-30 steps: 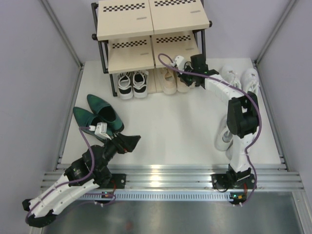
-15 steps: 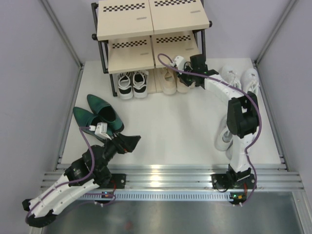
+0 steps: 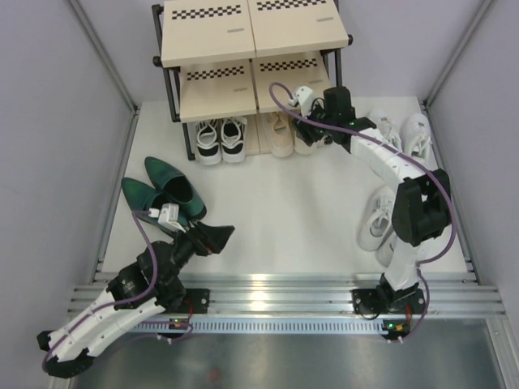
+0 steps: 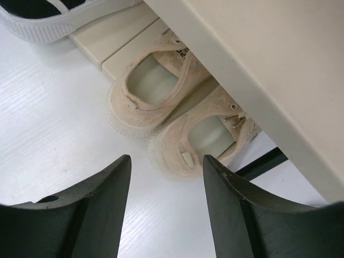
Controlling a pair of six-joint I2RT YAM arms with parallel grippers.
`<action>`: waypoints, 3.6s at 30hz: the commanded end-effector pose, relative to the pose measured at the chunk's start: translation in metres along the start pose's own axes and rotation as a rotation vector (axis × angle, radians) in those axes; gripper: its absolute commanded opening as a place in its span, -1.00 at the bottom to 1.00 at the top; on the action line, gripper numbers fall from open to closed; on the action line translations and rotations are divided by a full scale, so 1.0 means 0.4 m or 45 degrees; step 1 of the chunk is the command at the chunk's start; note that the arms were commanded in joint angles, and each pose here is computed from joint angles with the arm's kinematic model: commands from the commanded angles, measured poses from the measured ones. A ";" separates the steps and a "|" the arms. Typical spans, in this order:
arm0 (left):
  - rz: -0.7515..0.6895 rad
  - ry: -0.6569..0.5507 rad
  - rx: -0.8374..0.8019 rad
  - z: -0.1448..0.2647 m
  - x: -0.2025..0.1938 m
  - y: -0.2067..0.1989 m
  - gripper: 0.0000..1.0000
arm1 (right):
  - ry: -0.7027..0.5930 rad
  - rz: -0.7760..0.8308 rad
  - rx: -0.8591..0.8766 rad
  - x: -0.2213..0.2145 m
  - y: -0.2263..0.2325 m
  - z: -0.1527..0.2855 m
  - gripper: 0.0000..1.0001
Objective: Place and organize the shoes onto the shoe shelf
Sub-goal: Adjust the shoe at the shoe shelf.
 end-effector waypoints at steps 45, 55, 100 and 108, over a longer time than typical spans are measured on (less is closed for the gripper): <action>0.023 -0.009 -0.010 0.002 0.002 -0.003 0.96 | -0.274 -0.787 -0.415 -0.068 -0.057 -0.126 0.47; 0.033 -0.004 -0.019 0.003 0.002 -0.007 0.96 | -0.229 -0.763 -0.382 -0.085 -0.052 -0.142 0.01; 0.023 -0.009 -0.045 0.010 0.014 -0.018 0.96 | -0.226 -0.485 -0.296 -0.030 -0.053 -0.050 0.46; 0.004 -0.042 -0.055 0.019 0.040 -0.027 0.96 | -0.247 -0.400 -0.315 0.012 -0.034 0.087 0.73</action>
Point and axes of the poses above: each gripper's point midway between its finger pads, its own z axis back along the fingers, its own y axis along the line the jaws close on, x = y × z, the point moved 4 cm from there along z, back along the fingers, and after that the axes turned 11 degrees about -z, right-handed, at the moved point
